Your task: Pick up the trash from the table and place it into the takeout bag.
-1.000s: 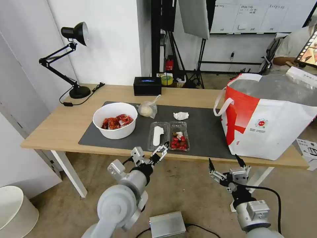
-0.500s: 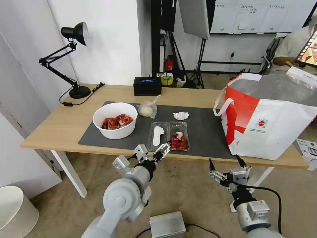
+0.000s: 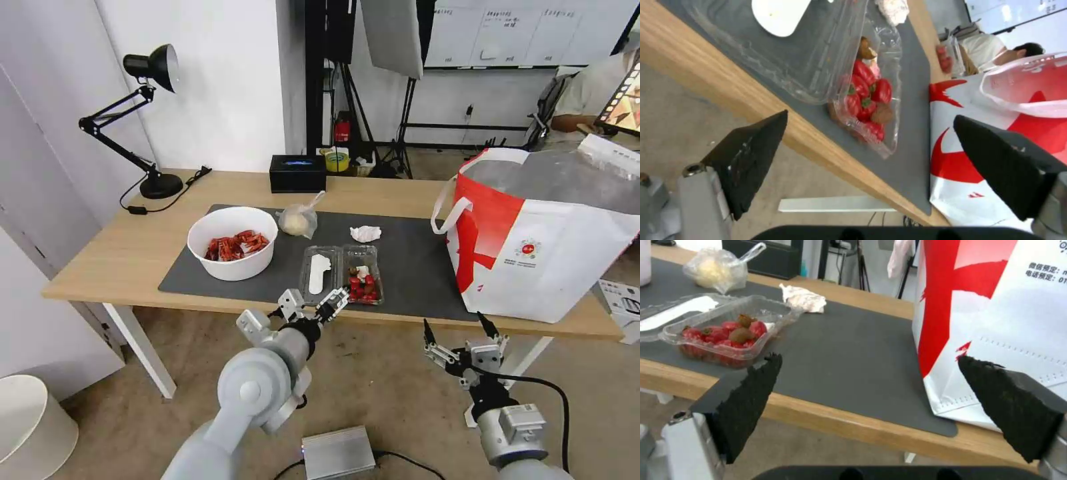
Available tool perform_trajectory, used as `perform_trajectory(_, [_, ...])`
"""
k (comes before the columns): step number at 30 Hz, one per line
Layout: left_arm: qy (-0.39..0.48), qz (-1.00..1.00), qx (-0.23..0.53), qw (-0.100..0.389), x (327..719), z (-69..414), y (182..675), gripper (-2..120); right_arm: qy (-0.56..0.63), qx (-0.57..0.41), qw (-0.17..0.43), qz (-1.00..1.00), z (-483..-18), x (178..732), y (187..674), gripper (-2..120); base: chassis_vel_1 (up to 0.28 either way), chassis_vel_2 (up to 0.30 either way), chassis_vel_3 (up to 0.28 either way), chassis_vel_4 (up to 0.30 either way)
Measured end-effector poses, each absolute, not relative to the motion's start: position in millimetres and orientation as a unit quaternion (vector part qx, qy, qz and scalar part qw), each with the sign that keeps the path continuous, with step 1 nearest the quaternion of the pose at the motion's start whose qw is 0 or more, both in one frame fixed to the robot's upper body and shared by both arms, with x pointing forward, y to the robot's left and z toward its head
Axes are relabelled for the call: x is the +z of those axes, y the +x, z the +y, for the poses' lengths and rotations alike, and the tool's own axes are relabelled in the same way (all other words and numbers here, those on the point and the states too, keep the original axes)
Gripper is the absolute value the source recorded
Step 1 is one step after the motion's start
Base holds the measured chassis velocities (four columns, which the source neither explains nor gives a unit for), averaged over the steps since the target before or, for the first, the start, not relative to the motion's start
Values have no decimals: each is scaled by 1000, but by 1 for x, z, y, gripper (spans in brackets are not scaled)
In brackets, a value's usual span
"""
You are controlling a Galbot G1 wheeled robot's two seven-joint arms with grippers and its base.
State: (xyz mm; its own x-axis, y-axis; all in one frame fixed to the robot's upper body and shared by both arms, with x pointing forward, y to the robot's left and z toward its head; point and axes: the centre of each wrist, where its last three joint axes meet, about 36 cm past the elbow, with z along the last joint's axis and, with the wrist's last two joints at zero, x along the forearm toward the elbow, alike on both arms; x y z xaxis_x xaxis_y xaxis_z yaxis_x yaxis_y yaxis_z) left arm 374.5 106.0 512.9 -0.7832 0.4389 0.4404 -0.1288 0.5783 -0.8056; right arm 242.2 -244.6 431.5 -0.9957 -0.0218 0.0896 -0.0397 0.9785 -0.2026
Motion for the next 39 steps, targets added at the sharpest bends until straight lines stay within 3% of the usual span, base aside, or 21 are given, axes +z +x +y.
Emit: perform_trajectory(39, [-76, -822, 449, 341, 515, 86, 400, 100, 12, 101, 48, -994, -242, 426, 242, 100, 0, 0, 0, 0])
